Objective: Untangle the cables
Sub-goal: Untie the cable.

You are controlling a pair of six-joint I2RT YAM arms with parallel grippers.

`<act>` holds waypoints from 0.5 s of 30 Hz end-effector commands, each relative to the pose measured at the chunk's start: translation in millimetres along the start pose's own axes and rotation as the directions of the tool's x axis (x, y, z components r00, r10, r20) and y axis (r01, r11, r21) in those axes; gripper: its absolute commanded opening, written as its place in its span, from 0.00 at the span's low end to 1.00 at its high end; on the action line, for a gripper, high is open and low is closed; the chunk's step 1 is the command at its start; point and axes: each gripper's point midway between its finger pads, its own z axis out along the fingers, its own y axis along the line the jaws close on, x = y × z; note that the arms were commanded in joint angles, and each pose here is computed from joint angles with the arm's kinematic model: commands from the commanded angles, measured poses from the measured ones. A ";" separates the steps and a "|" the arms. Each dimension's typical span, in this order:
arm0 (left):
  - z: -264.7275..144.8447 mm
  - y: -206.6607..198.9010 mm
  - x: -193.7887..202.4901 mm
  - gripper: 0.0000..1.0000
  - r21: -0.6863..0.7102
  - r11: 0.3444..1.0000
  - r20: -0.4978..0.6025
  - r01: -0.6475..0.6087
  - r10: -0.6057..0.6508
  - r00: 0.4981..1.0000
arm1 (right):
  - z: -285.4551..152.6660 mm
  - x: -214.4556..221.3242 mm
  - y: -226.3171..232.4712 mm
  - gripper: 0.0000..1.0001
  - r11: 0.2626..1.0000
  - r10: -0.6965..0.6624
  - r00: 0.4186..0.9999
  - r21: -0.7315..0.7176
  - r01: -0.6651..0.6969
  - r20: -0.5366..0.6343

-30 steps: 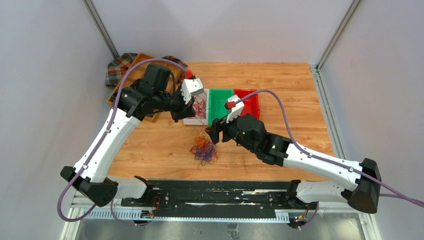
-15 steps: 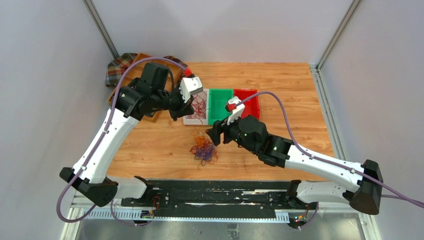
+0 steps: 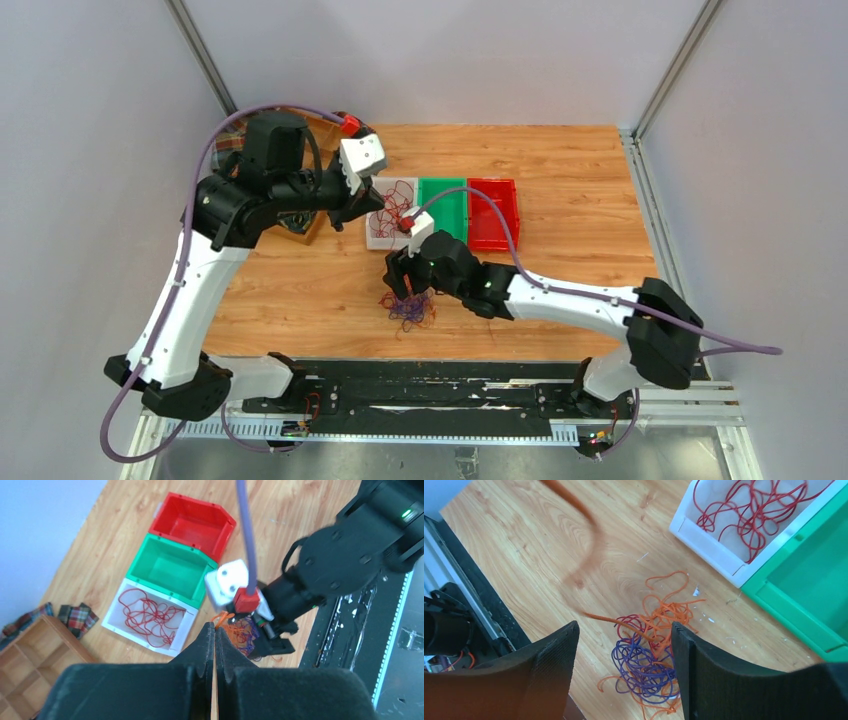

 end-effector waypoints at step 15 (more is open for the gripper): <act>-93.2 -11.0 -101.3 0.00 -0.182 0.972 0.279 -0.152 0.199 0.939 | 44.0 20.6 1.9 0.53 0.995 0.090 0.996 -0.034 -0.091 -0.029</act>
